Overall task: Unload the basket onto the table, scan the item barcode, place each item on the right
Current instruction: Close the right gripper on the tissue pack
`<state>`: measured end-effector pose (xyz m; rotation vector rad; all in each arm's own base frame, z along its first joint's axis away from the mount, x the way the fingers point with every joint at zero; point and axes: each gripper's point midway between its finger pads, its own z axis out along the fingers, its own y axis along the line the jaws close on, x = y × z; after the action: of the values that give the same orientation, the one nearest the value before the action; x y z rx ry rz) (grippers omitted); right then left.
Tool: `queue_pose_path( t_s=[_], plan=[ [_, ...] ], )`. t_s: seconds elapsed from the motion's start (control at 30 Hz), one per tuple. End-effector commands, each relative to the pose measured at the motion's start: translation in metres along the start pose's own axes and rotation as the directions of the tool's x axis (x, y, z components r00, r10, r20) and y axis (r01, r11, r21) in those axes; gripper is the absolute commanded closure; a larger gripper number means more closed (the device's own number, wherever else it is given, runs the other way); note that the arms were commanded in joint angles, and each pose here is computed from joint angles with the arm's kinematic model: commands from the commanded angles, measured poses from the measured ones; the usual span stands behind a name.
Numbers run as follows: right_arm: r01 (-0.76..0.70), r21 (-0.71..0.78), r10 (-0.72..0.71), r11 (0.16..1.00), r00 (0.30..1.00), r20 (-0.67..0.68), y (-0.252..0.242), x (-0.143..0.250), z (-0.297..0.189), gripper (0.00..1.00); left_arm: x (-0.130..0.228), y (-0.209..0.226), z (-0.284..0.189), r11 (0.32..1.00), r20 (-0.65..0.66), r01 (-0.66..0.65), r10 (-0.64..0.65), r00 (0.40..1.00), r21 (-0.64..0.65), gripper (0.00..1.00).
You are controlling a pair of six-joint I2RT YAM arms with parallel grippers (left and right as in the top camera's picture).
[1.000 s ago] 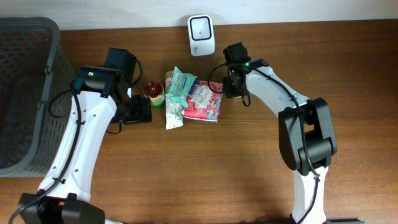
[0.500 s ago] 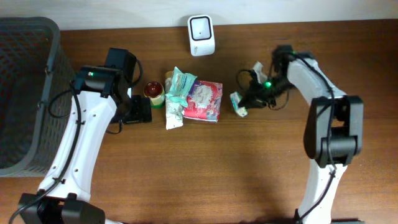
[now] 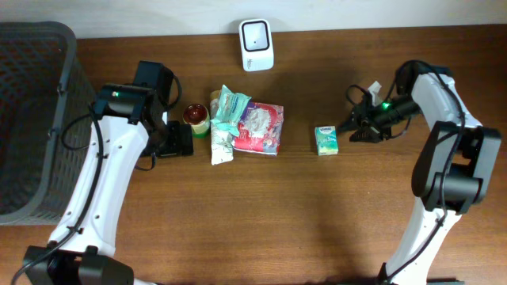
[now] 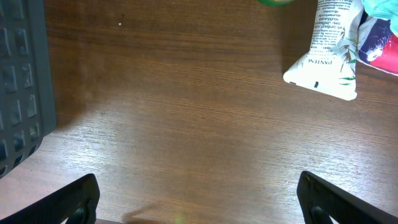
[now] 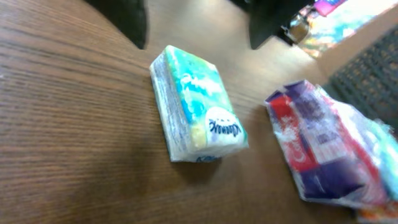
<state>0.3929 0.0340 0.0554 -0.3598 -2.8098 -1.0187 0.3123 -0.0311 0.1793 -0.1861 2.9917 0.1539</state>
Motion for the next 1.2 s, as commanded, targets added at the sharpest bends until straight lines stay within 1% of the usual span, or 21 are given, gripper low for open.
queue_pose_path(
  t_s=[0.0,0.03,0.1,0.17,0.23,0.27,0.3,0.33,0.37,0.57,0.63,0.67,0.73,0.8,0.83,1.0,1.03,1.1,1.13,1.17],
  plan=[
    [0.075,0.161,-0.073,0.984,0.997,-0.024,-0.009,0.001,0.009,0.43,0.001,0.003,-0.003,1.000,0.011,0.014,-0.014,1.000,-0.005,0.01],
    [0.095,0.204,-0.090,0.974,0.995,-0.033,-0.010,0.002,0.013,0.39,0.001,0.003,-0.003,1.000,0.011,0.014,-0.014,1.000,-0.005,0.01],
    [0.132,0.262,-0.126,0.956,0.991,-0.037,-0.010,-0.001,0.020,0.27,0.001,0.003,-0.003,1.000,0.011,0.014,-0.014,1.000,-0.005,0.01],
    [0.166,0.311,-0.170,0.936,0.985,-0.017,-0.010,-0.010,0.029,0.25,0.001,0.003,-0.003,1.000,0.011,0.014,-0.014,1.000,-0.005,0.01],
    [0.178,0.312,-0.183,0.933,0.983,-0.014,-0.007,-0.011,0.033,0.26,0.001,0.003,-0.003,1.000,0.011,0.014,-0.014,1.000,-0.005,0.01],
    [0.183,0.312,-0.189,0.932,0.982,-0.013,-0.005,-0.012,0.035,0.28,0.001,0.003,-0.003,1.000,0.011,0.014,-0.014,1.000,-0.005,0.01],
    [0.191,0.313,-0.196,0.930,0.980,-0.015,-0.003,-0.012,0.037,0.34,0.001,0.003,-0.003,1.000,0.011,0.014,-0.014,1.000,-0.005,0.01],
    [0.195,0.314,-0.200,0.929,0.980,-0.018,-0.002,-0.011,0.038,0.43,0.001,0.003,-0.003,1.000,0.011,0.014,-0.014,1.000,-0.005,0.01],
    [0.197,0.313,-0.202,0.929,0.979,-0.019,-0.001,-0.011,0.039,0.46,0.001,0.003,-0.003,1.000,0.011,0.014,-0.014,1.000,-0.005,0.01],
    [0.198,0.313,-0.202,0.929,0.979,-0.019,-0.001,-0.011,0.040,0.46,0.001,0.003,-0.003,1.000,0.011,0.014,-0.014,1.000,-0.005,0.01],
    [0.196,0.314,-0.199,0.929,0.980,-0.023,-0.002,-0.010,0.041,0.48,0.001,0.003,-0.003,1.000,0.011,0.014,-0.014,1.000,-0.005,0.01],
    [0.196,0.314,-0.198,0.929,0.980,-0.025,-0.003,-0.009,0.041,0.51,0.001,0.003,-0.003,1.000,0.011,0.014,-0.014,1.000,-0.005,0.01],
    [0.194,0.314,-0.194,0.930,0.981,-0.029,-0.004,-0.008,0.042,0.56,0.001,0.003,-0.003,1.000,0.011,0.014,-0.014,1.000,-0.005,0.01],
    [0.192,0.314,-0.192,0.930,0.981,-0.033,-0.005,-0.007,0.043,0.66,0.001,0.003,-0.003,1.000,0.011,0.014,-0.014,1.000,-0.005,0.01],
    [0.191,0.314,-0.190,0.930,0.981,-0.034,-0.005,-0.006,0.043,0.70,0.001,0.003,-0.003,1.000,0.011,0.014,-0.014,1.000,-0.005,0.01],
    [0.187,0.310,-0.182,0.932,0.982,-0.044,-0.015,-0.001,0.054,0.68,0.001,0.003,-0.003,1.000,0.011,0.014,-0.014,1.000,-0.005,0.01],
    [0.185,0.309,-0.178,0.933,0.983,-0.048,-0.018,0.001,0.057,0.64,0.001,0.003,-0.003,1.000,0.011,0.014,-0.014,1.000,-0.005,0.01],
    [0.180,0.303,-0.171,0.936,0.984,-0.056,-0.022,0.004,0.062,0.63,0.001,0.003,-0.003,1.000,0.011,0.014,-0.014,1.000,-0.005,0.01],
    [0.179,0.303,-0.170,0.936,0.984,-0.057,-0.023,0.005,0.064,0.64,0.001,0.003,-0.003,1.000,0.011,0.014,-0.014,1.000,-0.005,0.01],
    [0.163,0.304,-0.154,0.939,0.987,-0.055,-0.024,0.006,0.065,0.76,0.001,0.003,-0.003,1.000,0.011,0.014,-0.014,1.000,-0.005,0.01]
  ],
)
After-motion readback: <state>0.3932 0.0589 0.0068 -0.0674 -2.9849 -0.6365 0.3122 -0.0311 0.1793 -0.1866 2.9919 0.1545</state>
